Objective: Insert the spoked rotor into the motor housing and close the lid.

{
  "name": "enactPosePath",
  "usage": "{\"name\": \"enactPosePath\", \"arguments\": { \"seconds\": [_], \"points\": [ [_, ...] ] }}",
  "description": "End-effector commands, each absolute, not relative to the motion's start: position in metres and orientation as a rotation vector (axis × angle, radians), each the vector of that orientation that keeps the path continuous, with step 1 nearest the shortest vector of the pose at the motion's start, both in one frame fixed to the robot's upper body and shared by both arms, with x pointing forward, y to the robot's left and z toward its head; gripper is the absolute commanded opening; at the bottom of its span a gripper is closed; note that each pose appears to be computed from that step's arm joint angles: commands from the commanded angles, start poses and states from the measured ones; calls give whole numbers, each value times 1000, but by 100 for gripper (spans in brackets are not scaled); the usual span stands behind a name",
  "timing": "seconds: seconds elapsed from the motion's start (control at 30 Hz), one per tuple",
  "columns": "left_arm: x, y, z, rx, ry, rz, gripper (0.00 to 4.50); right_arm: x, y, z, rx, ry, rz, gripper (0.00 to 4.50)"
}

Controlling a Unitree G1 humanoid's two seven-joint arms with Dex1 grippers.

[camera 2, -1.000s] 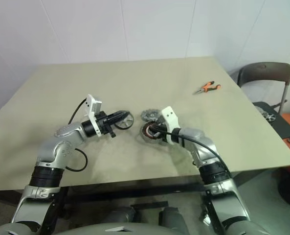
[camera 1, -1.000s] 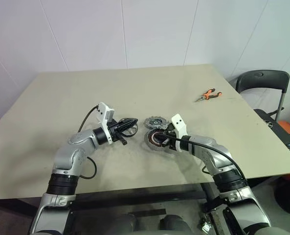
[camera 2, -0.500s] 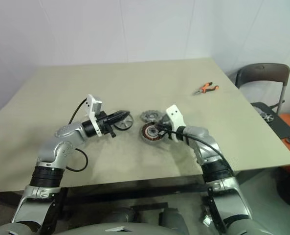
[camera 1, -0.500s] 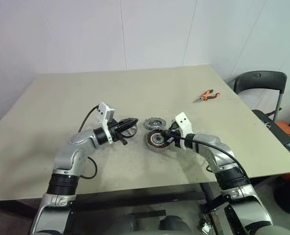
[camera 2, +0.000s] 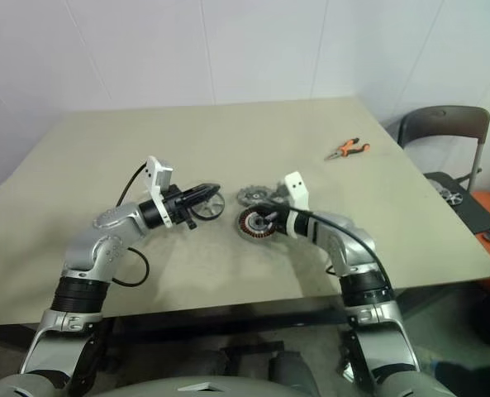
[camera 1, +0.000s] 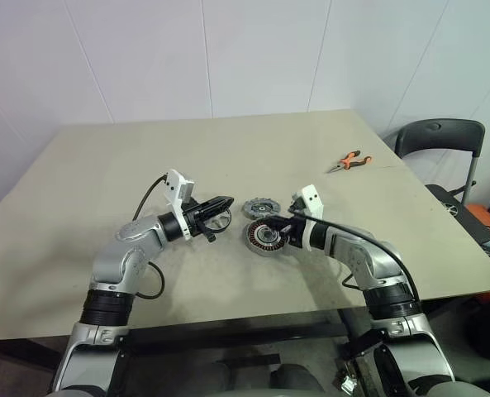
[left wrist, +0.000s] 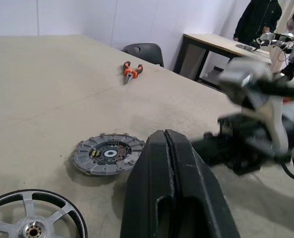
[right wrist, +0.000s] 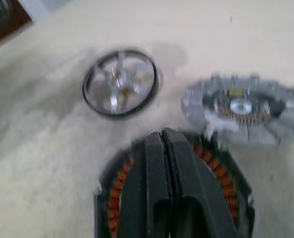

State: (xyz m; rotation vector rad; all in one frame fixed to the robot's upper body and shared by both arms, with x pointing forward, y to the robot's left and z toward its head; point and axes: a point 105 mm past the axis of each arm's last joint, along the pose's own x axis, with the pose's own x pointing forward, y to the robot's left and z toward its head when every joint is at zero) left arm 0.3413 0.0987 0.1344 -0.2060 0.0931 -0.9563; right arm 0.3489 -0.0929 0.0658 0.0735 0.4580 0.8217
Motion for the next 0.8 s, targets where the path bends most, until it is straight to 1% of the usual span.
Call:
{"name": "enactPosePath", "arguments": {
  "seconds": [0.03,0.13,0.27,0.3,0.37,0.4,0.5,0.57,0.63,0.8],
  "points": [
    [343,97,148,-178,39,-967,0,347,-94,54,-16,481,818,5],
    [343,97,148,-177,39,-961,0,346,-96,49,-37,495,815,5],
    [344,102,147,-174,41,-942,0,347,-94,52,-40,484,817,5],
    [344,108,147,-175,43,-926,0,349,-92,60,-5,456,821,5],
    [346,127,151,-203,45,-888,0,350,-86,87,103,375,871,5],
    [346,137,153,-228,43,-873,0,347,-82,101,153,343,912,5],
    [344,157,160,-298,29,-850,0,335,-77,122,203,308,1005,5],
    [347,174,163,-323,24,-798,0,329,-79,128,151,295,1026,5],
    [348,182,163,-328,24,-767,0,327,-82,130,116,293,1018,5],
    [341,192,166,-279,37,-770,0,328,-114,141,-48,281,948,5]
  ]
}}
